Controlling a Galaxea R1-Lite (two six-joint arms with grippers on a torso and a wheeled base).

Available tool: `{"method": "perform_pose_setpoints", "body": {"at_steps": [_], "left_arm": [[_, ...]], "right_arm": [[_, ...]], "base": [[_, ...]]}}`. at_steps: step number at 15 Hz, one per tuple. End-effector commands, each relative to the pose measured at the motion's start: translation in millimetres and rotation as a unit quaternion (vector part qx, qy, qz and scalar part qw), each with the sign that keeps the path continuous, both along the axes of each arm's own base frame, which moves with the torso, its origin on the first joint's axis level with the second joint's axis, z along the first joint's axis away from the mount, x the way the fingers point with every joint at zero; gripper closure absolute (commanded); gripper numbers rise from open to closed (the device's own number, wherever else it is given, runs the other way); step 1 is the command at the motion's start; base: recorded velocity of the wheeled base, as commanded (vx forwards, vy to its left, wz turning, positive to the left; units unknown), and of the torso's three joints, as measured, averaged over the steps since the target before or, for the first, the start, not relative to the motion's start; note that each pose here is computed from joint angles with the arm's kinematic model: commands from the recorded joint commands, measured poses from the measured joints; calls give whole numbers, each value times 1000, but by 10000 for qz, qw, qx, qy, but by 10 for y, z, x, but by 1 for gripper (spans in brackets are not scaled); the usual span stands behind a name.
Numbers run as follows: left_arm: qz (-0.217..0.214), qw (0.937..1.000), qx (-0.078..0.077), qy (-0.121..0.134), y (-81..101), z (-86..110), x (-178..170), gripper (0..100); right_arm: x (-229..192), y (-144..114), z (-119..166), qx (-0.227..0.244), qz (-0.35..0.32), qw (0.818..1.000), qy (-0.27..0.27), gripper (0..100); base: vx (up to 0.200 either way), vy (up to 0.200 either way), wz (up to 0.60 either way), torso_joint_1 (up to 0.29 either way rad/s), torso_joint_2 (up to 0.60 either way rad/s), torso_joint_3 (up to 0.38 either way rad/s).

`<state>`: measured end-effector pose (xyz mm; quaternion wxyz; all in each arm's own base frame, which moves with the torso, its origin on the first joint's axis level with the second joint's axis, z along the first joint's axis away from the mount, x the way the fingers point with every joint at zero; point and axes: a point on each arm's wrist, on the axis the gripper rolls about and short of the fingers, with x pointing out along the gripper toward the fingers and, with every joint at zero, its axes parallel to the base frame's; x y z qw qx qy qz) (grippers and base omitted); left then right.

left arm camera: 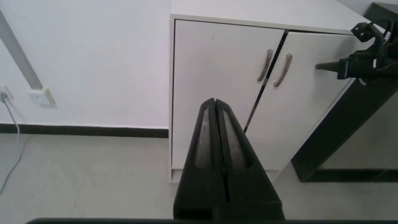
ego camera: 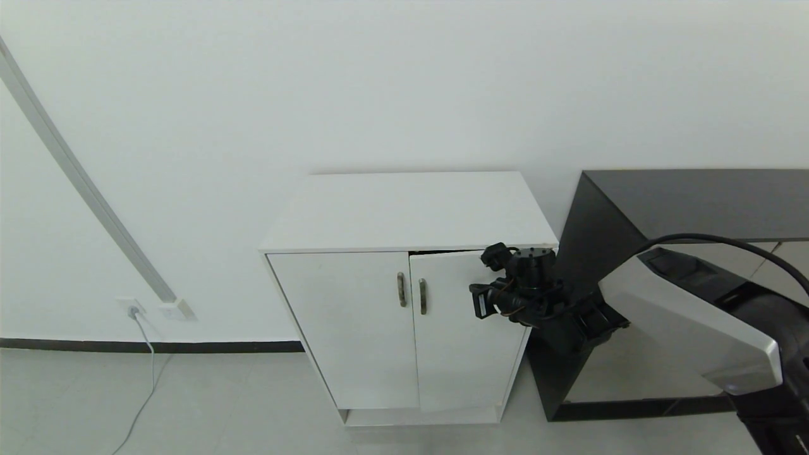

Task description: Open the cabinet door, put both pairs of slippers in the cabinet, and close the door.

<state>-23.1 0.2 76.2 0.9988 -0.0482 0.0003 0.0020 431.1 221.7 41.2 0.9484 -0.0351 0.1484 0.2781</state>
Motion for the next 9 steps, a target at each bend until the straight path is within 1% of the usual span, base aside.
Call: {"method": "perform_pose_setpoints", "body": {"at_steps": [1, 9], "left_arm": [[3, 10000, -1, 3, 0, 1, 0, 100], [3, 10000, -1, 3, 0, 1, 0, 100]], "right_arm": [[22, 14, 8, 18, 6, 10000, -46, 100], [95, 45, -18, -17, -119, 9999, -63, 100]], "base": [[0, 0, 0, 0, 0, 0], [0, 0, 0, 0, 0, 0]]}}
